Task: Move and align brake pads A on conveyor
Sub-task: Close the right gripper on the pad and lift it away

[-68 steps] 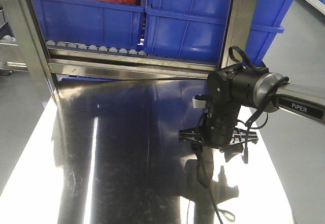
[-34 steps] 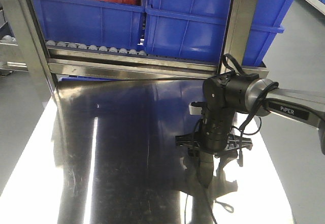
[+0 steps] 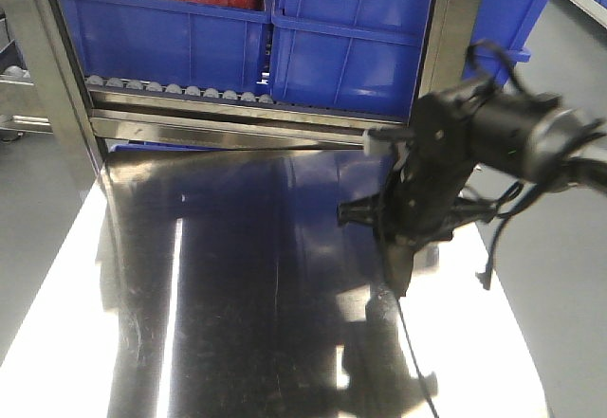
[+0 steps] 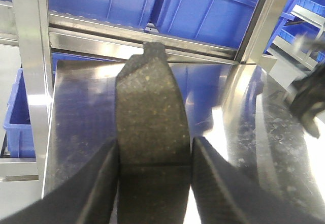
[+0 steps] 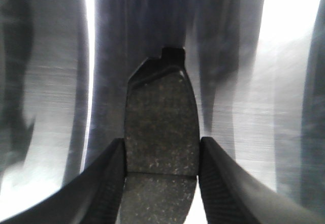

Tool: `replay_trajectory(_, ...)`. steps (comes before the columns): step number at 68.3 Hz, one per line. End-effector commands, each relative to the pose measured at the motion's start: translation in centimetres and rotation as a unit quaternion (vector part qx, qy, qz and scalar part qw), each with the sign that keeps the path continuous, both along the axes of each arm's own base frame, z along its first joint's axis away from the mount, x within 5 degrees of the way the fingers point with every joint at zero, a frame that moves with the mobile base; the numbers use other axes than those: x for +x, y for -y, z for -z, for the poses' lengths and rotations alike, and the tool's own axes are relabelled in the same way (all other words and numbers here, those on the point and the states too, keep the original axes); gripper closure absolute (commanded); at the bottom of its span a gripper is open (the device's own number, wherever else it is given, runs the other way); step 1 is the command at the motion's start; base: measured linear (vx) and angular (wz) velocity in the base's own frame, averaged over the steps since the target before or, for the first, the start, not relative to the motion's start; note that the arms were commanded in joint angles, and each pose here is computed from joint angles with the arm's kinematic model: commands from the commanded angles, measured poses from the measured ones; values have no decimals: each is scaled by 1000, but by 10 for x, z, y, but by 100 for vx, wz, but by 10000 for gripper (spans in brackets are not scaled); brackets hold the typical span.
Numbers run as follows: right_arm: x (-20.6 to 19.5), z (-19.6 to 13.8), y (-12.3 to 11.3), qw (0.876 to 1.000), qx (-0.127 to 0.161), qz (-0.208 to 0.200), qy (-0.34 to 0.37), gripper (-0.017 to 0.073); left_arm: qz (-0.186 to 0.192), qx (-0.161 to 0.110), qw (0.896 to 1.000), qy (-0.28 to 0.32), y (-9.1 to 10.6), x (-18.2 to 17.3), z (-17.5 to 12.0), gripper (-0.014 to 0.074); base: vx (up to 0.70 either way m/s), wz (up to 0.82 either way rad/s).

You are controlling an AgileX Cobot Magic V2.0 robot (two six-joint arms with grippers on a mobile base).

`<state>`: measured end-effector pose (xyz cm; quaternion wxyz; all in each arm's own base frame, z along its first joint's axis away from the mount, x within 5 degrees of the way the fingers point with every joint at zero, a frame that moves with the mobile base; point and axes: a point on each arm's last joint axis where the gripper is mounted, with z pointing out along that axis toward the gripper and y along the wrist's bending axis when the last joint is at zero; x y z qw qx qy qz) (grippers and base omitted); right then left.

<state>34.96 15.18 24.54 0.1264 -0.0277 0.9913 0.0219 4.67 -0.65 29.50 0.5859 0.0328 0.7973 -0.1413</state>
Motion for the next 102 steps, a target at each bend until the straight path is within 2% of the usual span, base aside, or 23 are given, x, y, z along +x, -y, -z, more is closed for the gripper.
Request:
replay_trajectory(1,-17,-61,14,994,3,-24,102,568,11,-16,998,54,2,1,-16,600,0,0)
replay_trajectory(8,-41,-88,30,985,-6,-32,169,566,11,-16,998,54,2,1,-16,600,0,0)
replay_trajectory(14,-64,-96,45,977,-20,-42,208,564,11,-16,998,54,2,1,-16,600,0,0)
replay_trajectory(19,-85,-104,55,969,-18,-49,241,564,11,-16,998,54,2,1,-16,600,0,0)
replay_trajectory(31,-141,-117,78,943,15,-60,326,564,11,-16,998,54,2,1,-16,600,0,0)
replay_trajectory(47,-197,-109,100,915,35,-77,395,564,11,-16,998,54,2,1,-16,600,0,0)
replay_trajectory(58,-228,-95,111,882,48,-100,458,564,11,-16,998,54,2,1,-16,600,0,0)
replay_trajectory(64,-241,-89,115,859,64,-104,497,564,11,-16,998,54,2,1,-16,600,0,0)
replay_trajectory(71,-251,-85,118,840,77,-106,526,564,11,-16,998,54,2,1,-16,600,0,0)
replay_trajectory(77,-255,-84,119,836,80,-106,533,564,11,-16,998,54,2,1,-16,600,0,0)
replay_trajectory(92,-255,-81,121,844,65,-106,522,564,11,-16,998,54,2,1,-16,600,0,0)
replay_trajectory(102,-255,-81,121,844,65,-106,522,564,11,-16,998,54,2,1,-16,600,0,0)
